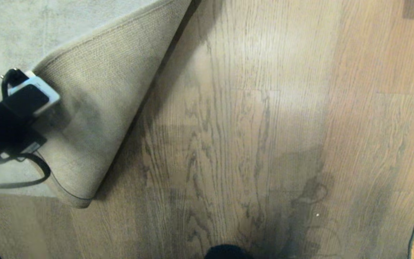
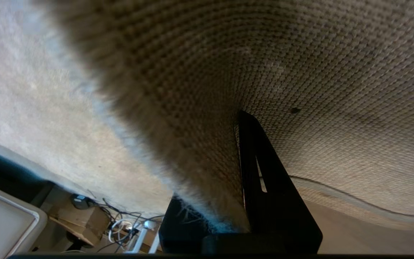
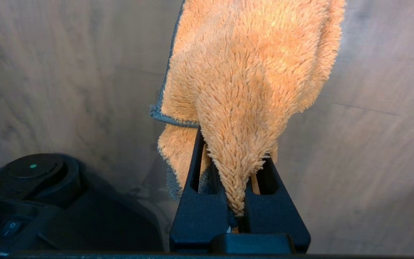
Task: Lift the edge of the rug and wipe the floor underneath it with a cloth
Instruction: Wipe the floor under the carpet with a rag
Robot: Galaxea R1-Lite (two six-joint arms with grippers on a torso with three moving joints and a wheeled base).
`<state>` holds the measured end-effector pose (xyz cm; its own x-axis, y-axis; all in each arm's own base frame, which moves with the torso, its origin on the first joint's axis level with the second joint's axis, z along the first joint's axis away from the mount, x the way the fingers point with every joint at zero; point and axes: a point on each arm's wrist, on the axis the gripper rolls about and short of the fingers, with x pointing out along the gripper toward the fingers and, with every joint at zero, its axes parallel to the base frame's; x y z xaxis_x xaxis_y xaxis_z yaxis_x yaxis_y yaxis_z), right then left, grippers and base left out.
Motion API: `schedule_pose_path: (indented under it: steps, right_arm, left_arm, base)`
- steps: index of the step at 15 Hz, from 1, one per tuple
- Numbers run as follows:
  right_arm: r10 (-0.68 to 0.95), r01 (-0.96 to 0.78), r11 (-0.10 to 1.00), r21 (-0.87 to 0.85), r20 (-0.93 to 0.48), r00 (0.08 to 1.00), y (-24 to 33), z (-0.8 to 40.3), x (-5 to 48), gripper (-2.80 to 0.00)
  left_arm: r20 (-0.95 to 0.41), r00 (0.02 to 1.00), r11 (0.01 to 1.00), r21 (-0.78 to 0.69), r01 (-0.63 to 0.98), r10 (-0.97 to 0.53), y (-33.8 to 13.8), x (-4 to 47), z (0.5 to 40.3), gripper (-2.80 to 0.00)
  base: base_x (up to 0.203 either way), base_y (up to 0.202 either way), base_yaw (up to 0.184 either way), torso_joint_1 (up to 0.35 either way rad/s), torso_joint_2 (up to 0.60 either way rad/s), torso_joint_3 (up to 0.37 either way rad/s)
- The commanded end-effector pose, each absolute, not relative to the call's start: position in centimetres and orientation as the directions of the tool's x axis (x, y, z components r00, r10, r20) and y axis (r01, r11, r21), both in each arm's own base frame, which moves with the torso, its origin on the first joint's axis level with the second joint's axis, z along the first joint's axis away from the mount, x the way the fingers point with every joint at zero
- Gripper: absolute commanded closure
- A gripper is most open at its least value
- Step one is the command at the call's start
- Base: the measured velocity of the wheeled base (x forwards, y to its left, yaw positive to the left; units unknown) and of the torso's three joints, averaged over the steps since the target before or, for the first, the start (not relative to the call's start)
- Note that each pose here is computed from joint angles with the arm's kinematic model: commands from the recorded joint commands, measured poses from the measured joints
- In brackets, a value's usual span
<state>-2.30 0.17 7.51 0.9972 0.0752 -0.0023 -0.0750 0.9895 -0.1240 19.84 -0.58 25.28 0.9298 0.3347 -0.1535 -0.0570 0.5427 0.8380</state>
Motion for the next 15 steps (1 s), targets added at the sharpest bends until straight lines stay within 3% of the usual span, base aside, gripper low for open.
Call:
schedule_pose_path:
  steps: [1, 11, 15]
  right_arm:
    - [0.077, -0.076, 0.989, -0.125, -0.003, 0.997, 0.2, 7.5, -2.3, 0.0]
    - [0.077, -0.076, 0.989, -0.125, -0.004, 0.997, 0.2, 7.5, -2.3, 0.0]
    - [0.077, -0.077, 0.989, -0.125, -0.005, 0.997, 0.2, 7.5, -2.3, 0.0]
  left_arm:
    - [-0.153, 0.927, 0.537, 0.841, -0.061, 0.344, -0.5, 19.7, 25.3, 0.0]
    - [-0.142, 0.927, 0.537, 0.84, -0.072, 0.346, -0.4, 18.4, 25.2, 0.0]
    - [-0.142, 0.928, 0.537, 0.84, -0.071, 0.345, -0.4, 18.2, 25.2, 0.0]
  base:
    - [0.0, 0.192, -0.001, 0.002, 0.0, 0.002]
    - [0.0, 0.19, -0.003, 0.002, 0.0, 0.001]
    - [0.0, 0.054, 0.0, 0.002, 0.0, 0.0]
